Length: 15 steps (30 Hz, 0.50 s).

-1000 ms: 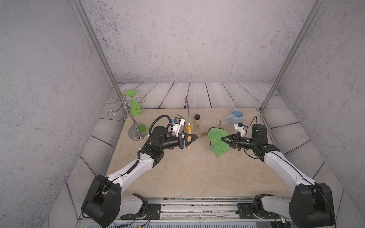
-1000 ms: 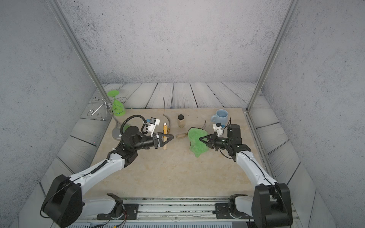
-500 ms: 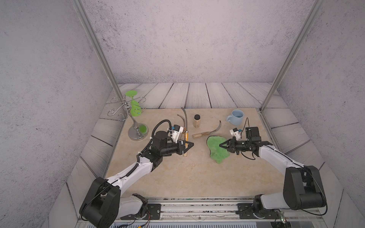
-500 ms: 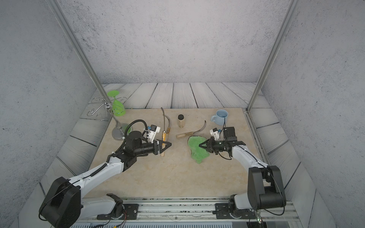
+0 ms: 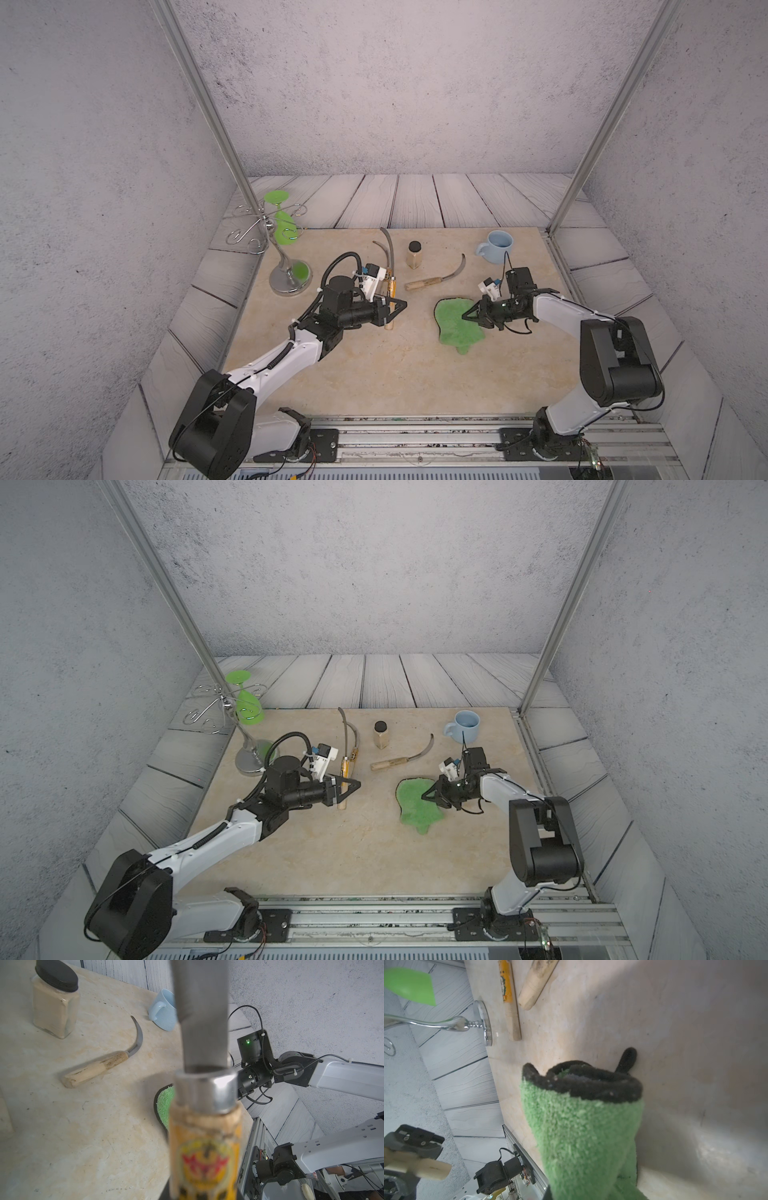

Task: Wipe small sickles with rags
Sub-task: Place the rag at the center of the board.

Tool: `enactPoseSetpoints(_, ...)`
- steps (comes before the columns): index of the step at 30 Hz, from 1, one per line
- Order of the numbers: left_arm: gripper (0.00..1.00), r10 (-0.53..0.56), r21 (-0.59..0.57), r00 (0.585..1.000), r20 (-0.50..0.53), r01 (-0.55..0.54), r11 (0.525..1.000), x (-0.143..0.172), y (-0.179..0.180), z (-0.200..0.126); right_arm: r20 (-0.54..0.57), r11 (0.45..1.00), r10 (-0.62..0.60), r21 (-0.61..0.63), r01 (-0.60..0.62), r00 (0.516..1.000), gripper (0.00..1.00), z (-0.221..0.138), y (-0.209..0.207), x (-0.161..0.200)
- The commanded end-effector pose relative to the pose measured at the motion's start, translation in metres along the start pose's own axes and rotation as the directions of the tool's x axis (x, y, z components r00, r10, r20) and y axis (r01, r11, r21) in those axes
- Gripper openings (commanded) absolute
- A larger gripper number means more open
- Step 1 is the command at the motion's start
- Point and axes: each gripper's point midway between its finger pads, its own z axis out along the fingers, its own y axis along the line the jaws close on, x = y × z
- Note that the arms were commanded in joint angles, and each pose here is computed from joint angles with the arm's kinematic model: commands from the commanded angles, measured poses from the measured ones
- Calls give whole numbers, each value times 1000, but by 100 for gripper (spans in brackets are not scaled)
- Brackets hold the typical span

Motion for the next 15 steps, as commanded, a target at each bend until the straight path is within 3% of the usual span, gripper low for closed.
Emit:
enactPoseSetpoints(1, 0, 34, -18, 999, -1, -34, 999, 1, 4, -1, 1, 993, -6, 118, 6, 1000, 27, -2, -19, -5)
enactPoseSetpoints(7, 0, 32, -98, 999, -38, -35, 995, 11, 19, -4, 38, 941, -46, 336, 30, 998, 50, -24, -43, -9)
enactPoseSetpoints(15, 0, -15, -220, 996, -87, -5, 976, 27, 47, -9, 108, 895, -102, 443, 44, 989, 65, -59, -39, -8)
